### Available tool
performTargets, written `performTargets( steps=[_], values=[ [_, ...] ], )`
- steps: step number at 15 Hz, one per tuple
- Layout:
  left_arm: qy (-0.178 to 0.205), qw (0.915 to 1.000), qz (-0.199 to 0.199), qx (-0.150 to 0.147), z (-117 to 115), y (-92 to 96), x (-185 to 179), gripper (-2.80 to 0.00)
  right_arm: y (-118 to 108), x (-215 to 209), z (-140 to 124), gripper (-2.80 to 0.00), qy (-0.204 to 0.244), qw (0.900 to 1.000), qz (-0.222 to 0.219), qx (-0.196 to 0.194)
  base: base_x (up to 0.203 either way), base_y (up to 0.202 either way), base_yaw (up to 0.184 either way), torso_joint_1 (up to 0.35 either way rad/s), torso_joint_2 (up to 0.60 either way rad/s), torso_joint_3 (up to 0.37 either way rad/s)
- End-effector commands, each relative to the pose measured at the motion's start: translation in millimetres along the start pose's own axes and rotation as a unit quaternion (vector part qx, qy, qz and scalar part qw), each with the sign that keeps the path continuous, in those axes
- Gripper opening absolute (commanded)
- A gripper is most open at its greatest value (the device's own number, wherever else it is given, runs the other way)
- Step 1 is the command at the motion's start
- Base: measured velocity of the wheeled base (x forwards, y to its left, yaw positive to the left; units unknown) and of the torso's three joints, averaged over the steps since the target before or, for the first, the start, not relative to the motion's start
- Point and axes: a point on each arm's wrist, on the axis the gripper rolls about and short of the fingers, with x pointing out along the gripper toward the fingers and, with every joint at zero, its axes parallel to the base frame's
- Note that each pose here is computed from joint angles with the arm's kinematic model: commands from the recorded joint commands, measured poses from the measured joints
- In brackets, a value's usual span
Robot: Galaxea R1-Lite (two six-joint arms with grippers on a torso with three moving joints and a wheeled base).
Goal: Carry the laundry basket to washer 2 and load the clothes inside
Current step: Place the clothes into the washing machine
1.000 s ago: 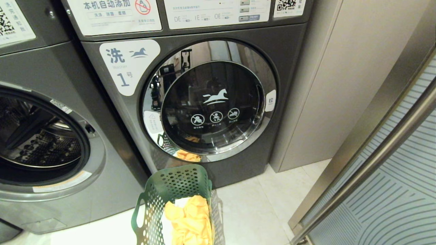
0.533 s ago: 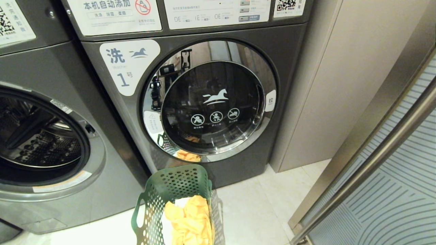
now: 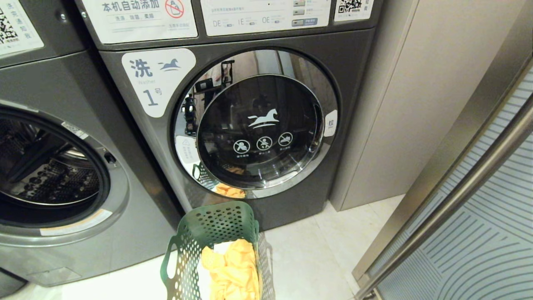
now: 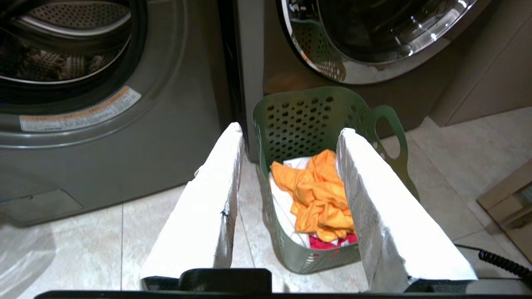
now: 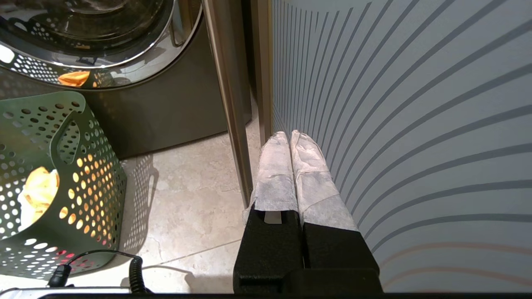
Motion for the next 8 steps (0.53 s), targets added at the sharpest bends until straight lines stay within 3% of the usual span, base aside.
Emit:
performTargets(
  steps=[1, 8],
  values=[
    [0.003, 1.0000, 0.000, 0.001, -0.7, 0.0, 0.2, -2.80, 0.0, 0.1, 0.1, -2.80, 0.000, 1.000, 0.000, 0.000, 0.000, 0.000, 0.000, 0.000, 0.00, 0.000],
    [0.004, 1.0000, 0.000, -0.001, -0.9, 0.0, 0.2, -2.80, 0.0, 0.1, 0.1, -2.80, 0.000, 1.000, 0.000, 0.001, 0.000, 0.000, 0.000, 0.000, 0.00, 0.000]
  ],
)
